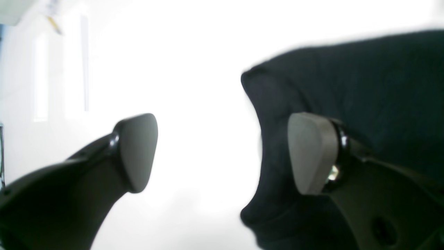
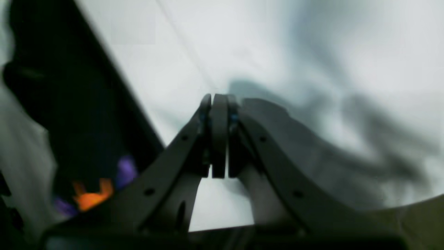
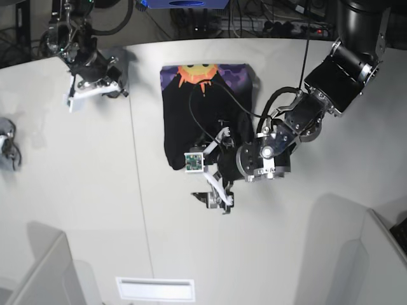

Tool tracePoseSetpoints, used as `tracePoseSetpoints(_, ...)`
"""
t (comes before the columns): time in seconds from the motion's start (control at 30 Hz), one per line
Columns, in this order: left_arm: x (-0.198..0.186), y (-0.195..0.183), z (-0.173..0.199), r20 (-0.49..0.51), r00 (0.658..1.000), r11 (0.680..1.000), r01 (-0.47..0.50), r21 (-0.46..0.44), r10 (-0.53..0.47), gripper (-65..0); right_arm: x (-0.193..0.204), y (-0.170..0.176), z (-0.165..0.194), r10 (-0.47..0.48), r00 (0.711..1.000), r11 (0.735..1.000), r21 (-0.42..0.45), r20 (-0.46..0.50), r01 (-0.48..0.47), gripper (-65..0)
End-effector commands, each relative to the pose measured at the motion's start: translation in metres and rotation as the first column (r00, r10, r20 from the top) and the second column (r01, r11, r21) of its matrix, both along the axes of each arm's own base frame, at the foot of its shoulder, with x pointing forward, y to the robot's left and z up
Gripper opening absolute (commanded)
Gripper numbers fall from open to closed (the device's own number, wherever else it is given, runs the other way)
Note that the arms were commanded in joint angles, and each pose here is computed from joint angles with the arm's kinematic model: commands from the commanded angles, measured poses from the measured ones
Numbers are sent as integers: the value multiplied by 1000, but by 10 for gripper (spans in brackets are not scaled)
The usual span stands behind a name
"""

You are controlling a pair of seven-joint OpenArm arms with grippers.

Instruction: Fold the T-shirt properly

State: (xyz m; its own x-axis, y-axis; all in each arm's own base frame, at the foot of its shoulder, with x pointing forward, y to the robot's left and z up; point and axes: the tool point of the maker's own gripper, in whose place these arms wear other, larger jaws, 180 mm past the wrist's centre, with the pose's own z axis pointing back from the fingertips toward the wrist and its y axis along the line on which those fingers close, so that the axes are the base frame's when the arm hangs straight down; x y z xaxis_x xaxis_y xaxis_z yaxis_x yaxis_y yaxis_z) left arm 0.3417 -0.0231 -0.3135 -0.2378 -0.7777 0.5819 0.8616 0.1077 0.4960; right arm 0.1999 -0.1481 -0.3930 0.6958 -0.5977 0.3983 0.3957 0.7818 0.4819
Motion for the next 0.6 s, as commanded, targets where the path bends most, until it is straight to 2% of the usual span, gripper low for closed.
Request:
tracePoseSetpoints(0.0,6,0,23,47,999,998,-15,-55,18,-209,3,-1,13,14,999,1000,-19,43,-13,-650)
tracePoseSetpoints(0.17,-2,23,44,70,990,982,-107,-159,119,-650,-2,-7,13,33,999,995,-93,36,-30,-650)
tracePoseSetpoints(0.3,-10,47,51,67,976,960,-188,-207,205,-650,-13,12,5,114,993,982,-156,23,-109,-650)
tracePoseSetpoints(0.37,-15,62,48,64,970,956,-217,-196,233,-650,-19,15,2,144,989,967,-214,24,-136,-650)
tracePoseSetpoints(0.43,-23,69,44,51,971,953,-218,-211,233,-650,-23,22,1,191,981,943,-285,41,-172,-650)
tracePoseSetpoints(0.57,-59,70,26,-10,990,942,-135,-306,138,-650,-38,30,3,302,951,855,-460,65,-240,-650)
